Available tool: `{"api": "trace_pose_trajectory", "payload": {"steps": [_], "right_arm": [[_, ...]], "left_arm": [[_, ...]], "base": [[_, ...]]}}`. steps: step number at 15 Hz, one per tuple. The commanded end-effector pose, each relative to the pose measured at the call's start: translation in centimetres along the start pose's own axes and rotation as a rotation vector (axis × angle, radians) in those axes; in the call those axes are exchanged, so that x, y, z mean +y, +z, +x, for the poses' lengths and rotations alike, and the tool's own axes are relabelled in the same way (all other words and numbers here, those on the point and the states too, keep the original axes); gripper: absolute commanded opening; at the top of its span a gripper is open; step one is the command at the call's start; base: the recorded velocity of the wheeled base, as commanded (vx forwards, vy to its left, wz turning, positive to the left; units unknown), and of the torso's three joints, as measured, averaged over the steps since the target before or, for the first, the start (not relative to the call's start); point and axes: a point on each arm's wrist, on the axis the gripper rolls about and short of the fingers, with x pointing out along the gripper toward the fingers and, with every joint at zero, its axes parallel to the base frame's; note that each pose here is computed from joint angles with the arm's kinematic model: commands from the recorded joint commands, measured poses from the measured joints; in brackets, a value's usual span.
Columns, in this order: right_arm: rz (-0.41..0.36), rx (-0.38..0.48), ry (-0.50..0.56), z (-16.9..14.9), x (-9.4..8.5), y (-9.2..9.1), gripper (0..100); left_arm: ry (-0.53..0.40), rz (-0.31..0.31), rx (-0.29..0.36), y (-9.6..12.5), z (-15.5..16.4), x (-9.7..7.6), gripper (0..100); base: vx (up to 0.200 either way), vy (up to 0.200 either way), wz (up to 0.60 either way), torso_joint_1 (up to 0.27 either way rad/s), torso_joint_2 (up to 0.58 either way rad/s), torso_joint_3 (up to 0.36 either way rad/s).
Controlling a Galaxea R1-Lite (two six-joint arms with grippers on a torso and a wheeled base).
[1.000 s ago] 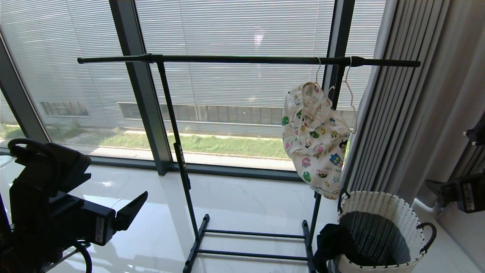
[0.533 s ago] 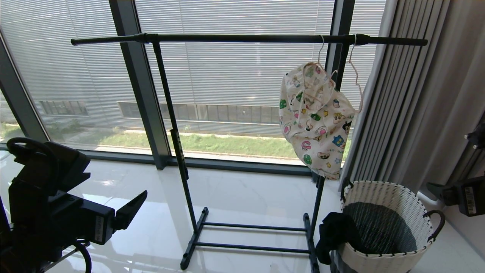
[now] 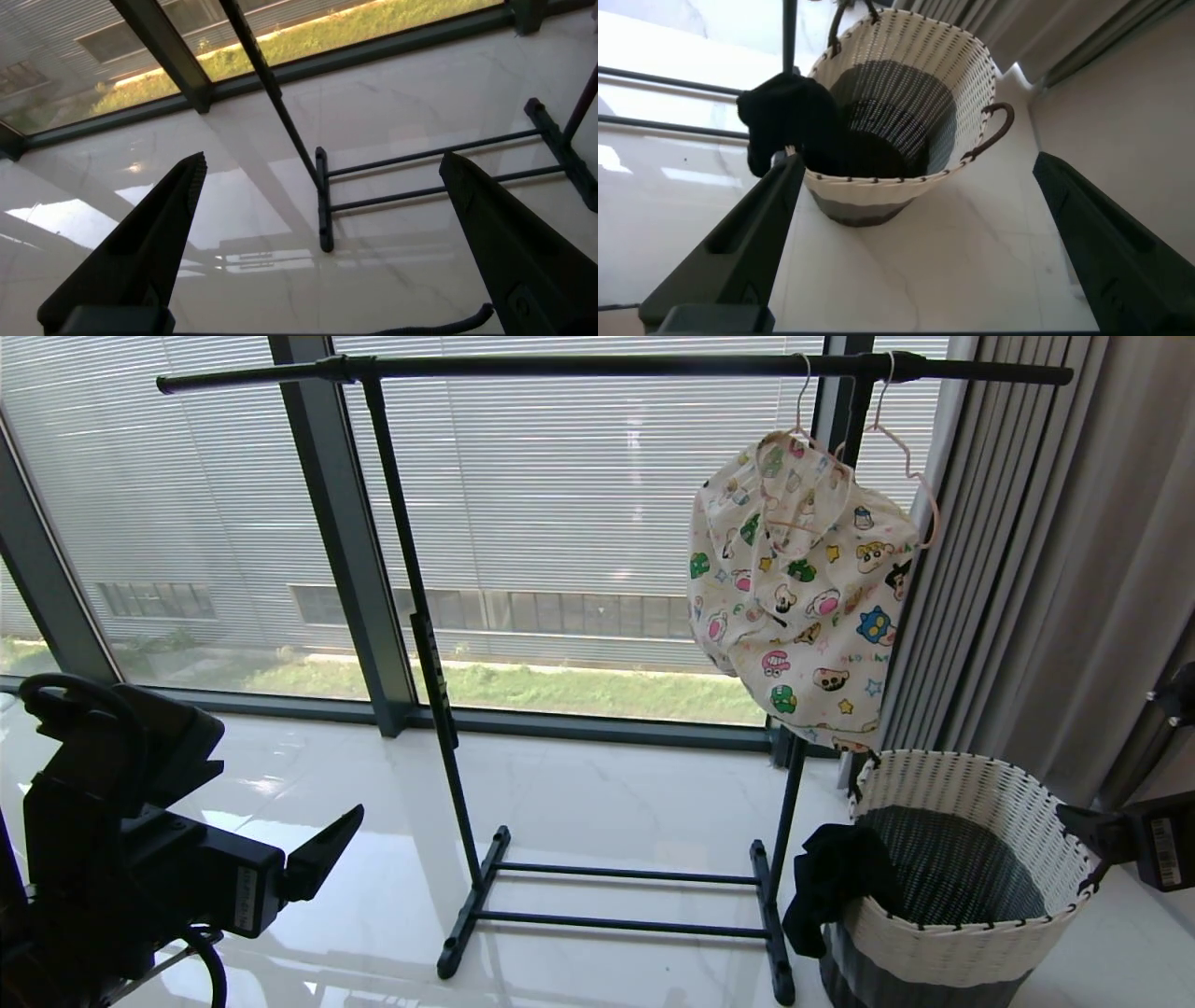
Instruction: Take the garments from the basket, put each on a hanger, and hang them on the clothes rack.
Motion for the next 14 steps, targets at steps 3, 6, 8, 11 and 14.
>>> {"api": "trace_pose_trajectory", "payload": {"steps": [3, 6, 8, 11, 14], "right_arm": [[-0.004, 0.003, 0.002, 0.1, 0.1, 0.0, 100], [-0.010, 0.012, 0.003, 0.2, 0.1, -0.3, 100], [-0.022, 0.028, 0.002, 0.3, 0.2, -0.9, 100], [-0.015, 0.014, 0.004, 0.3, 0.2, -1.1, 100], [-0.020, 0.014, 0.002, 0.3, 0.3, -1.3, 100]], "left_arm": [[0.000, 0.000, 0.003, 0.0, 0.1, 0.0, 100], [-0.003, -0.003, -0.004, 0.3, 0.2, -0.1, 100], [-0.004, -0.003, -0.005, 0.5, 0.3, -0.1, 100], [-0.013, -0.001, -0.009, 0.6, 0.4, -0.2, 100], [-0.022, 0.001, -0.014, 0.8, 0.4, -0.4, 100]], "base": [[0.000, 0.000, 0.00, -0.045, 0.20, 0.129], [0.000, 0.000, 0.00, -0.006, 0.02, 0.012], [0.000, 0.000, 0.00, 0.000, 0.00, 0.000], [0.200, 0.000, 0.00, -0.005, 0.00, 0.007], [0.200, 0.000, 0.00, 0.001, 0.01, 0.002]]}}
